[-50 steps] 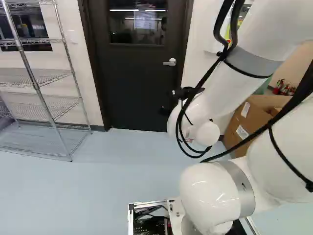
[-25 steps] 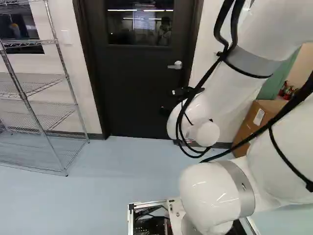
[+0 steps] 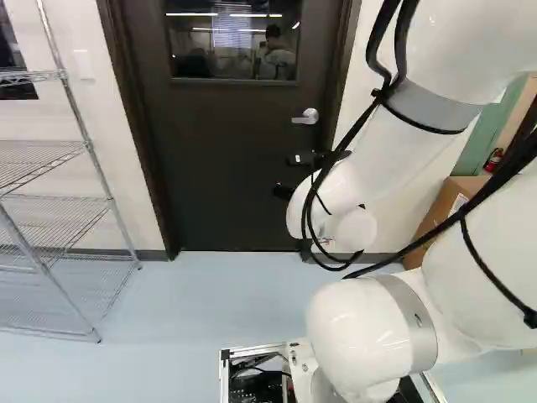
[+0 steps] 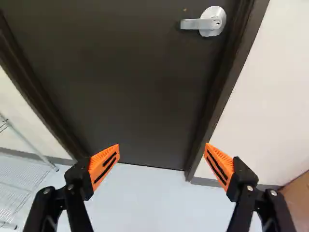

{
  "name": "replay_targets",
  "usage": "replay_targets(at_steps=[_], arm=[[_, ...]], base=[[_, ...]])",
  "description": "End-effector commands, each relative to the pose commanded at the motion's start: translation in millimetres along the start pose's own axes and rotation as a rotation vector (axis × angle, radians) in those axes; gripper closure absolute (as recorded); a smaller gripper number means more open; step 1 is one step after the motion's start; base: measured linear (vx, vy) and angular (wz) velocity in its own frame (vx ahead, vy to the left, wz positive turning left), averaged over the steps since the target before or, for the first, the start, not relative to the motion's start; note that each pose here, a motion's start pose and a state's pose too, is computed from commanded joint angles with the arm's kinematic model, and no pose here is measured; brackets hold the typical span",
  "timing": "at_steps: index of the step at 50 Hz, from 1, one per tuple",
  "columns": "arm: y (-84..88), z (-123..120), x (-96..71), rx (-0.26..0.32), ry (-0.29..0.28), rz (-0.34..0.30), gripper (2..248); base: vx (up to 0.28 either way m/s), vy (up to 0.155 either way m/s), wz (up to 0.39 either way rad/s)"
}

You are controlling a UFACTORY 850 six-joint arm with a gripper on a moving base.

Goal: Open the door and move inside

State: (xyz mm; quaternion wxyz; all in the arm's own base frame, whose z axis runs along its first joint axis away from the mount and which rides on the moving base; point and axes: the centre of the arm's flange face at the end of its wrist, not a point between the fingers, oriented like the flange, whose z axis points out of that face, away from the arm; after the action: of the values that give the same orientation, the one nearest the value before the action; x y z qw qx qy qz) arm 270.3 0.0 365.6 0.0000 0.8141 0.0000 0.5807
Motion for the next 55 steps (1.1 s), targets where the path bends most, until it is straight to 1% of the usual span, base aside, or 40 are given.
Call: replay_targets(at_steps=[25,37,46,55], arm=[[0.0,0.0,0.0,0.000,0.000,0.000,3],[-0.9,1.9,1.0,0.003,-0.001,-0.001,3],[-1.4,2.6,1.9,0.005,0.000,-0.002,3],[-2.1,1.6,7.9,0.007,0.021,-0.002,3]], base=[[0.224,0.059,-0.302],[0.150,0.098,-0.036],[0.022,0.010,-0.004],[0.000,0.000,0.000]])
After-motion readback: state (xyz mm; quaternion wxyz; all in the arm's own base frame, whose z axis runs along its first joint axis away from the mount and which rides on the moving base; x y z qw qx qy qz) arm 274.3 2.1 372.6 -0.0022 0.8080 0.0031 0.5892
